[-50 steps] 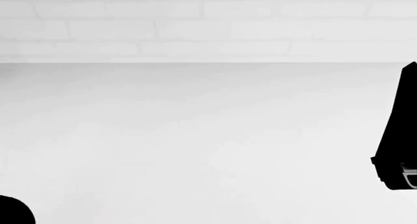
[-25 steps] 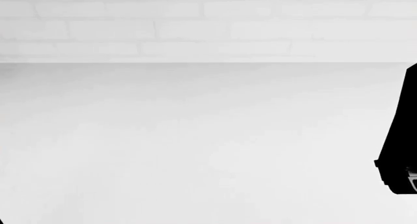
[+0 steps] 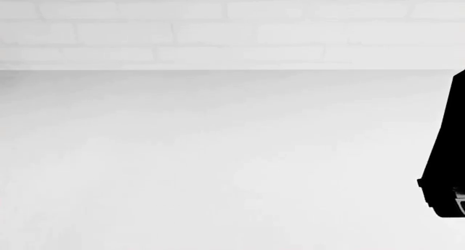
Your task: Pick the carrot, potato from the counter and place them in the cabinet. Then close the cabinet.
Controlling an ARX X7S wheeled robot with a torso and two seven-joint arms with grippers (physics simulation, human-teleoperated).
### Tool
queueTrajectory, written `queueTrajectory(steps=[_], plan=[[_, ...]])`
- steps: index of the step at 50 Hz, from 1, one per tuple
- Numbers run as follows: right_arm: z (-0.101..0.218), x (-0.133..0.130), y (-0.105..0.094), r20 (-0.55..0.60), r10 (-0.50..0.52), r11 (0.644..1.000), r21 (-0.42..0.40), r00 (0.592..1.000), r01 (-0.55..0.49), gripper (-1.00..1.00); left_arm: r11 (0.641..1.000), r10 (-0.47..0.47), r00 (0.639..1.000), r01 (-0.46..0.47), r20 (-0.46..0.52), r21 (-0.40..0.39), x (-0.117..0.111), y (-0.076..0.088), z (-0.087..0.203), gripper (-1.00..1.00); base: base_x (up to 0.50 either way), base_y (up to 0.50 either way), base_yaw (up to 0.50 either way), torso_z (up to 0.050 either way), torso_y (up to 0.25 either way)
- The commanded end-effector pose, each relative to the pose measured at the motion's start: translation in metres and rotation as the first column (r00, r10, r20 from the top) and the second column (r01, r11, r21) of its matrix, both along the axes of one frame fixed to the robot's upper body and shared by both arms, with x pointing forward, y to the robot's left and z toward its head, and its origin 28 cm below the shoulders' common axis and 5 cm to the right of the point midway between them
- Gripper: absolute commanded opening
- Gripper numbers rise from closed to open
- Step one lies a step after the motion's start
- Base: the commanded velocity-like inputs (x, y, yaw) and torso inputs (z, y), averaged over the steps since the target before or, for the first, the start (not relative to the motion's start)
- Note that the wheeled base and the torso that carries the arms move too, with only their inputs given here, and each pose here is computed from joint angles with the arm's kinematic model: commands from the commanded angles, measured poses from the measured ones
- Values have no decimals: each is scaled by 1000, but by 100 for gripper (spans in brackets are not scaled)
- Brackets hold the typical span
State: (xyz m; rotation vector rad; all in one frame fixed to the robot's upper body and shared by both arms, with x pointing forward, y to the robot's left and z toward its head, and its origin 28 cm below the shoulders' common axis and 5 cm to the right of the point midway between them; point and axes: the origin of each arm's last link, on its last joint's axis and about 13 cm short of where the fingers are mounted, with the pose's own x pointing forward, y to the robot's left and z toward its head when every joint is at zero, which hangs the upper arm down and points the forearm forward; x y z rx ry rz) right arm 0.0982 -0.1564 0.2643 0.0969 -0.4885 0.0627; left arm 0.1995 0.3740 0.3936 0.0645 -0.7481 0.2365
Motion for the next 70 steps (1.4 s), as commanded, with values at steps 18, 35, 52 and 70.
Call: queueTrajectory(steps=[18, 35, 52, 70], plan=[[1, 1, 0, 6, 9, 1000, -1, 1000, -9, 100, 994, 102, 991, -104, 82, 25, 17, 2, 69, 100, 0, 0, 0, 0, 0], [-4, -3, -6, 3, 1, 1000, 12, 1000, -1, 100, 979, -6, 981, -33, 193, 200, 12, -47, 167, 100, 0, 0, 0, 20, 6], [-8, 1, -4, 5, -1, 1000, 19, 1000, 1, 100, 988, 46, 980, -74, 193, 137, 5, -29, 159, 100, 0, 0, 0, 7, 5], [-5, 0, -4, 11, 5, 1000, 14, 1000, -5, 100, 994, 65, 988, -77, 137, 82, 2, -13, 122, 100, 0, 0, 0, 5, 3]])
